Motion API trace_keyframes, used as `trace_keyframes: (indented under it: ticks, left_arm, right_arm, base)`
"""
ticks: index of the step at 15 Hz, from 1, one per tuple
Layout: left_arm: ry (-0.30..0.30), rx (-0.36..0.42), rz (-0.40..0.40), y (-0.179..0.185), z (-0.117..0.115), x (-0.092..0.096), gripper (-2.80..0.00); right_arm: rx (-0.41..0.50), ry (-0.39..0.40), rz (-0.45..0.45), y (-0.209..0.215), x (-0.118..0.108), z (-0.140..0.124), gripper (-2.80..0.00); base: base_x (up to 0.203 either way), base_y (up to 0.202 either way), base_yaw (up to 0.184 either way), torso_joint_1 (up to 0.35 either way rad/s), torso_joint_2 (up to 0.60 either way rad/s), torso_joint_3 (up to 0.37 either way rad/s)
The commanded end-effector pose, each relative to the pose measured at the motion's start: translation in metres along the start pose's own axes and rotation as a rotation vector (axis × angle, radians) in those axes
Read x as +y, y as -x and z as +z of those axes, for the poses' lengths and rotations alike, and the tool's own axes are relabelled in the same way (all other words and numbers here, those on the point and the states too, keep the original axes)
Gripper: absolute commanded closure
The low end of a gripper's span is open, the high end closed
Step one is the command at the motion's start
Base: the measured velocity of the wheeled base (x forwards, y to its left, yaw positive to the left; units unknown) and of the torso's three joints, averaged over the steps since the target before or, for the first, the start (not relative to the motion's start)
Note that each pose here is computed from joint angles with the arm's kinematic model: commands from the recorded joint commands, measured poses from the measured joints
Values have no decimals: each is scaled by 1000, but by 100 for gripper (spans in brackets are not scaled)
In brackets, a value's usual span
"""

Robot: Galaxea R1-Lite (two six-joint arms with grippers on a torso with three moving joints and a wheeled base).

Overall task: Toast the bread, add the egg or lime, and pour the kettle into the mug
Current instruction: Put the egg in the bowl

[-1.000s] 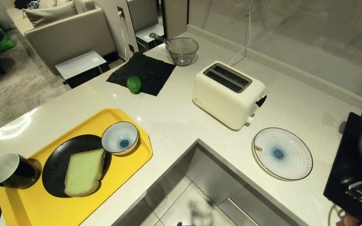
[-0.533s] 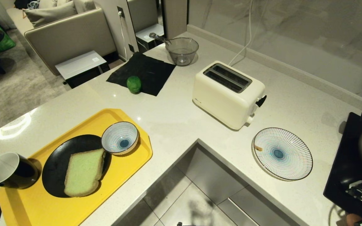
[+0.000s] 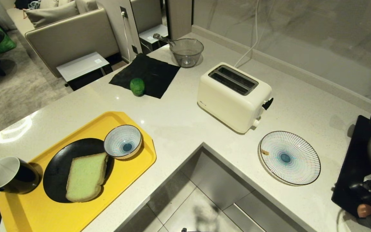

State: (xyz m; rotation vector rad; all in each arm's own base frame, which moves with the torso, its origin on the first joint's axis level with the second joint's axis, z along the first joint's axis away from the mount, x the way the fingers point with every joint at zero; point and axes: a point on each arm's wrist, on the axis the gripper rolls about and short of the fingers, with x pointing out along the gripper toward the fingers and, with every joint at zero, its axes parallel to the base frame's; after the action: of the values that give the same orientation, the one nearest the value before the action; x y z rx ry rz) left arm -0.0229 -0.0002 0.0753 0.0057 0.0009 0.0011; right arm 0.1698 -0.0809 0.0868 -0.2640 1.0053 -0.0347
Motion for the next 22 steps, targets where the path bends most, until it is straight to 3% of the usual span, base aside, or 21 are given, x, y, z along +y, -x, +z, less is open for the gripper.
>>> trace_keyframes:
  ticks: [1,10,14,18,22]
  left_arm:
    - [0,-1,1,0,0,0,0]
    - [0,-1,0,0,0,0,0]
    - [0,-1,0,0,0,0,0]
    - [0,-1,0,0,0,0,0]
    - [0,-1,0,0,0,0,0]
  right_arm:
    - [-104,12,-63,20,-5,12,0]
    - [-383,86,-230,86,-5,28,0]
    - [-504,145,-181,101,6,50,0]
    - [-620,30,-182,125,4,72,0]
    - [-674,-76,-211,142,5,67,0]
  base:
    - [0,0,0,0,0,0]
    - [0,0,0,0,0,0]
    - [0,0,0,0,0,0]
    - [0,0,0,0,0,0]
    - [0,0,0,0,0,0]
